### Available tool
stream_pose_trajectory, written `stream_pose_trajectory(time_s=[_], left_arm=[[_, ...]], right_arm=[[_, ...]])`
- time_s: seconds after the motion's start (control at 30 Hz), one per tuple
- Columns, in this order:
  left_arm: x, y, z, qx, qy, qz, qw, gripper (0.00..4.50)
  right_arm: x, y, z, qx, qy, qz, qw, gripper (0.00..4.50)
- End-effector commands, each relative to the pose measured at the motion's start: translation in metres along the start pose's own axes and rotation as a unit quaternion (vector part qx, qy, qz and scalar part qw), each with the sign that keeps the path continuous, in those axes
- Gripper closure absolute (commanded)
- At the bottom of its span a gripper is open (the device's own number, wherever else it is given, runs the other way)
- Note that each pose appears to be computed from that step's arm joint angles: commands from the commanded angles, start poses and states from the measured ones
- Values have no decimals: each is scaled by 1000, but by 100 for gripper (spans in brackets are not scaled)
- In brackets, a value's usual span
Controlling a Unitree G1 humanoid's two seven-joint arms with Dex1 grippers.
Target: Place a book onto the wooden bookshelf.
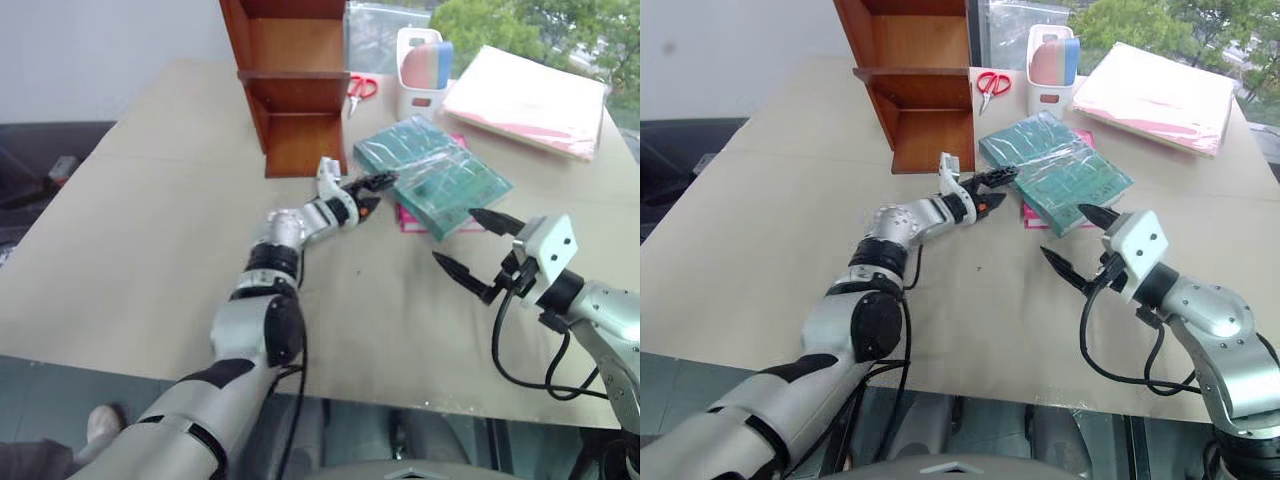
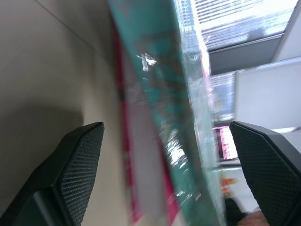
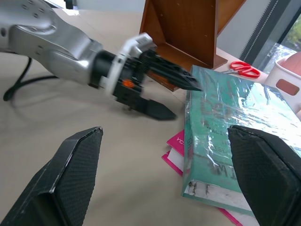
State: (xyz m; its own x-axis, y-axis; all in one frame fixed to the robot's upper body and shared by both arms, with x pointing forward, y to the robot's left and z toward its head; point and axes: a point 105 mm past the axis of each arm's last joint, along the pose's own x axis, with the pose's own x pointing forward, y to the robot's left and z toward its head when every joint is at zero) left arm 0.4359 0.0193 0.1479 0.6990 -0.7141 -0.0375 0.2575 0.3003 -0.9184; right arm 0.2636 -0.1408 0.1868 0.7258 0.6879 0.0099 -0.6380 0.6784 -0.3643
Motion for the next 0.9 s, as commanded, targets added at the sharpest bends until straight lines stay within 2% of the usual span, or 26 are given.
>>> stream_pose_trajectory(time_s=[0.03, 0.2, 0.23, 0.3, 0.37, 0.47, 0.5, 0.57, 0.6, 0.9], left_arm=[[12, -21, 2, -20, -16, -38, 999, 0], [20, -28, -5, -35, -18, -46, 998, 0], [20, -28, -5, -39, -19, -49, 998, 26], [20, -28, -5, -46, -20, -51, 997, 85], [18, -26, -3, -52, -24, -49, 997, 189], [16, -22, 1, -60, -30, -46, 997, 309], [15, -22, 1, -61, -31, -47, 997, 334], [15, -24, 2, -63, -30, -51, 996, 435], [14, -24, 3, -64, -30, -53, 996, 447], [1, -31, 16, -43, -23, -83, 995, 447]], right_arm=[[1, -1, 14, -26, -25, -7, 999, 12], [1, -2, 14, -30, -24, -12, 999, 12], [1, -1, 15, -30, -24, -12, 999, 4], [1, -1, 15, -31, -24, -12, 999, 0], [1, -2, 14, -31, -23, -14, 999, 0], [0, -2, 13, -31, -22, -16, 999, 0], [0, -2, 13, -31, -21, -16, 999, 0], [-1, -3, 12, -32, -20, -16, 999, 0], [-1, -3, 12, -32, -20, -16, 999, 0], [0, -3, 11, -33, -22, -13, 999, 0]])
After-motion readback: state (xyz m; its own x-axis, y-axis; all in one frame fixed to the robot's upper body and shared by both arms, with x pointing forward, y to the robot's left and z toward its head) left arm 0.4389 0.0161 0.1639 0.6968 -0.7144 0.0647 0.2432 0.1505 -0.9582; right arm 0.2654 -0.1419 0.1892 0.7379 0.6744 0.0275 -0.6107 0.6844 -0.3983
